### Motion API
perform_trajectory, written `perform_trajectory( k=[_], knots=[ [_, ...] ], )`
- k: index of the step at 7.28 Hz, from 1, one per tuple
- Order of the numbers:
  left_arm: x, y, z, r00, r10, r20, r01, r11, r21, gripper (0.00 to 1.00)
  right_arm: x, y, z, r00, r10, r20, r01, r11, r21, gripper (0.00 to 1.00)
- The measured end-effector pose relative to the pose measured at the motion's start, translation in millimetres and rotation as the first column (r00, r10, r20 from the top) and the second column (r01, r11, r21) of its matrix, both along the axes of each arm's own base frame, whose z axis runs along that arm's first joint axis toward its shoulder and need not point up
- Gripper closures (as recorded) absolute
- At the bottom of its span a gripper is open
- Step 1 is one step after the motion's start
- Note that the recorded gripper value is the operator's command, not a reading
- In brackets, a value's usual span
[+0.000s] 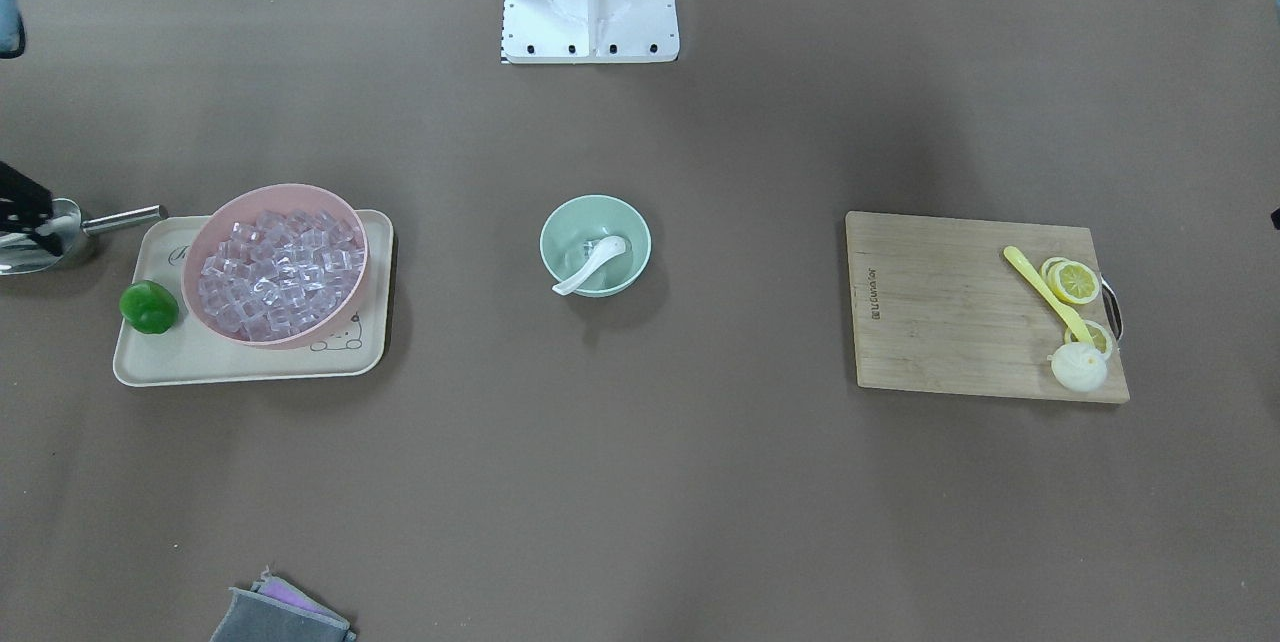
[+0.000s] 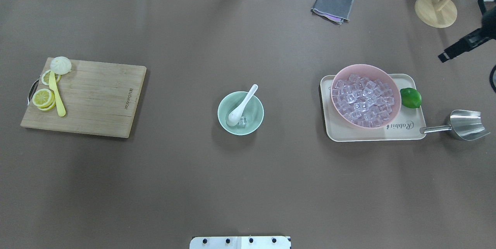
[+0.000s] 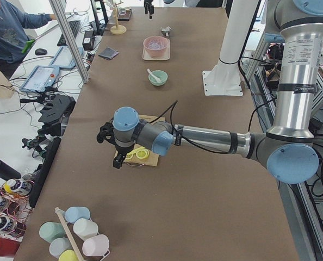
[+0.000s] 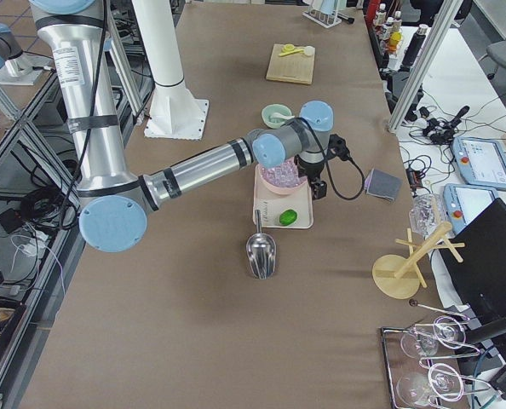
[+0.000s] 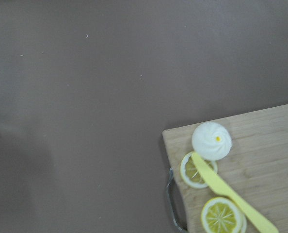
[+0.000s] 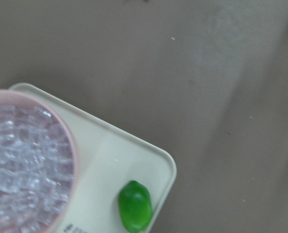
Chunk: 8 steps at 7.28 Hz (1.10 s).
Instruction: Put spoon and ice into bowl
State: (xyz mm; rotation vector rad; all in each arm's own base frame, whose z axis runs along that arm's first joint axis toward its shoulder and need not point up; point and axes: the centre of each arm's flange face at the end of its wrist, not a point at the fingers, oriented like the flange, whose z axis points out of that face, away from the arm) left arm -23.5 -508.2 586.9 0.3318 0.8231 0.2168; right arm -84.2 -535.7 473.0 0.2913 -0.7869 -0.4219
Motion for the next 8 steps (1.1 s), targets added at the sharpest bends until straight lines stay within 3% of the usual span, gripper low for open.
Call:
perform_trajectory(
  k=[2, 4, 6, 8],
  knots=[
    [-14.1, 36.0, 31.4, 0.999, -0.019, 0.032, 0.021, 0.998, -0.056, 0.02, 82.9, 8.8, 88.6, 0.999, 0.0, -0.047, -0.001, 1.0, -0.018, 0.0],
    [-15.8, 43.3, 36.7, 0.999, -0.039, 0.032, 0.042, 0.995, -0.092, 0.02, 110.9, 27.2, 147.6, 0.998, 0.004, -0.066, -0.009, 0.996, -0.087, 0.0],
    [-16.0, 40.3, 35.4, 0.998, -0.049, 0.031, 0.052, 0.992, -0.118, 0.02, 115.9, 45.9, 170.0, 0.997, 0.002, -0.072, -0.011, 0.992, -0.123, 0.0],
    [-15.6, 37.0, 33.1, 0.995, -0.095, 0.025, 0.098, 0.976, -0.195, 0.02, 117.6, 60.7, 173.8, 0.998, 0.003, -0.067, -0.012, 0.991, -0.132, 0.0]
  ],
)
